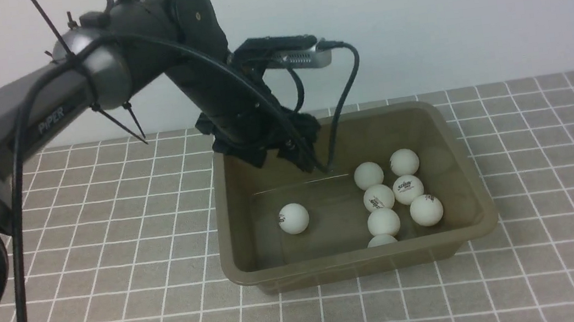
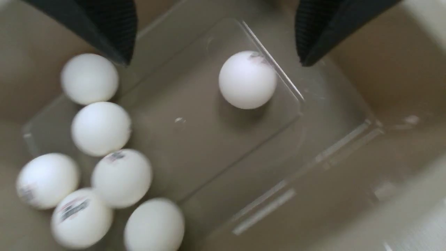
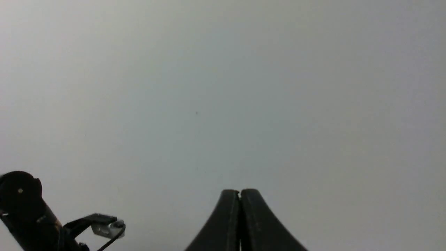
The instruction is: Put the table tennis balls into the box on the grey coffee tablecloth.
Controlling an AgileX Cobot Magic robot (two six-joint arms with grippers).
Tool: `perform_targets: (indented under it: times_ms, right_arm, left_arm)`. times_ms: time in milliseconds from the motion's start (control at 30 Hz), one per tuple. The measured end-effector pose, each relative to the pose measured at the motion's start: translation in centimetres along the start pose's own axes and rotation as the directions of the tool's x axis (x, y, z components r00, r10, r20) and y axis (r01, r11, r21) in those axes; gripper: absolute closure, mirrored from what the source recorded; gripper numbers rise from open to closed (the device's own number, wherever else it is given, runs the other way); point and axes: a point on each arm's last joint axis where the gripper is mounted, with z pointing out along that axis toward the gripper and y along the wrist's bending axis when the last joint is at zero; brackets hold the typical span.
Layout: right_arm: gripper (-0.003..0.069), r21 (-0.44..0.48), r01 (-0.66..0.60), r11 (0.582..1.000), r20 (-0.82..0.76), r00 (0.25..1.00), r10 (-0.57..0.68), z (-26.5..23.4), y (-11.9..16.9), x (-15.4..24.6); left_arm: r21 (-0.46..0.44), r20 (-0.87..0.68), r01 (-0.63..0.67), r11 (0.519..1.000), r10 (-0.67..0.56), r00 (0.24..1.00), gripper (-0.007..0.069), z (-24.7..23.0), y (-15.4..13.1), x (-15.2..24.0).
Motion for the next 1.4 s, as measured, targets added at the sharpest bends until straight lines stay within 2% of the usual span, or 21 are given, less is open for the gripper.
perform_targets:
  times_ms: [33,100,133,200,233,300,467,533,567,667,700,767,800,900,1000,1133,1400]
  right_arm:
    - [0.0673,0.004,-0.006,1.0,0.036,0.999,0.006,-0.5,-0.1,0.5]
    - [0.0673,0.009,-0.022,1.0,0.104,0.994,0.021,-1.3,-0.4,1.4]
    - [0.0673,0.012,-0.02,1.0,0.104,0.994,0.018,-1.3,-0.4,1.6]
    - [0.0673,0.019,-0.03,0.999,0.158,0.987,0.027,-1.9,-0.7,2.5]
    - [0.0673,0.023,-0.041,0.999,0.189,0.981,0.036,-2.3,-0.8,2.9]
    - [0.0673,0.036,-0.041,0.999,0.204,0.978,0.033,-2.3,-1.0,3.7]
    - [0.0673,0.086,-0.063,0.994,0.183,0.982,0.047,-1.4,-1.7,5.6]
    - [0.0673,0.092,-0.075,0.993,0.178,0.982,0.058,-1.3,-1.8,5.9]
    - [0.0673,0.095,-0.09,0.991,0.177,0.982,0.072,-1.2,-1.9,6.0]
    - [0.0673,0.096,-0.096,0.991,0.178,0.981,0.078,-1.2,-1.9,6.0]
    - [0.0673,0.096,-0.097,0.991,0.18,0.981,0.079,-1.2,-1.9,6.0]
    - [0.0673,0.097,-0.1,0.99,0.179,0.981,0.081,-1.2,-1.9,6.0]
    - [0.0673,0.099,-0.1,0.99,0.175,0.981,0.082,-1.2,-2.0,6.1]
    - [0.0673,0.103,-0.1,0.99,0.169,0.982,0.081,-1.2,-2.0,6.1]
    - [0.0673,0.106,-0.099,0.989,0.166,0.983,0.08,-1.2,-2.0,6.1]
    - [0.0673,0.107,-0.099,0.989,0.164,0.983,0.081,-1.2,-2.0,6.2]
    - [0.0673,0.107,-0.1,0.989,0.163,0.983,0.082,-1.2,-2.0,6.2]
  left_arm:
    - [-0.011,0.011,-0.009,1.0,0.01,1.0,0.018,-1.3,-0.2,-0.3]
    - [-0.045,0.04,-0.027,0.999,0.028,0.999,0.0343,-4.2,-0.7,-0.5]
    - [-0.048,0.036,-0.026,0.998,0.027,0.999,0.0343,-4.2,-0.7,-0.5]
    - [-0.101,0.095,-0.051,0.994,0.061,0.994,0.0526,-7.9,-1.2,-0.3]
    - [-0.12,0.131,-0.058,0.991,0.073,0.989,0.0571,-10.1,-1.6,0.0]
    - [-0.142,0.188,-0.059,0.988,0.085,0.978,0.061,-13.1,-2.3,0.7]
    - [-0.158,0.362,-0.059,0.986,0.113,0.925,0.063,-22.1,-4.6,5.7]
    - [-0.159,0.404,-0.059,0.985,0.119,0.907,0.063,-23.7,-5.0,7.2]
    - [-0.163,0.461,-0.058,0.985,0.128,0.878,0.063,-25.4,-5.5,9.8]
    - [-0.169,0.518,-0.056,0.984,0.137,0.844,0.063,-26.6,-5.8,12.9]
    - [-0.171,0.557,-0.053,0.984,0.141,0.818,0.063,-26.9,-5.9,15.0]
    - [-0.174,0.604,-0.048,0.984,0.145,0.784,0.063,-26.9,-5.9,17.5]
    - [-0.178,0.657,-0.042,0.983,0.15,0.739,0.063,-26.5,-5.7,20.3]
    - [-0.182,0.716,-0.034,0.983,0.156,0.68,0.063,-25.6,-5.4,23.1]
    - [-0.186,0.82,-0.019,0.982,0.166,0.548,0.063,-24.3,-4.9,27.0]
    - [-0.141,0.884,0.014,0.99,0.119,0.452,0.063,-22.5,-4.3,30.4]
    - [-0.12,0.872,0.027,0.992,0.093,0.48,0.063,-21.0,-4.0,31.6]
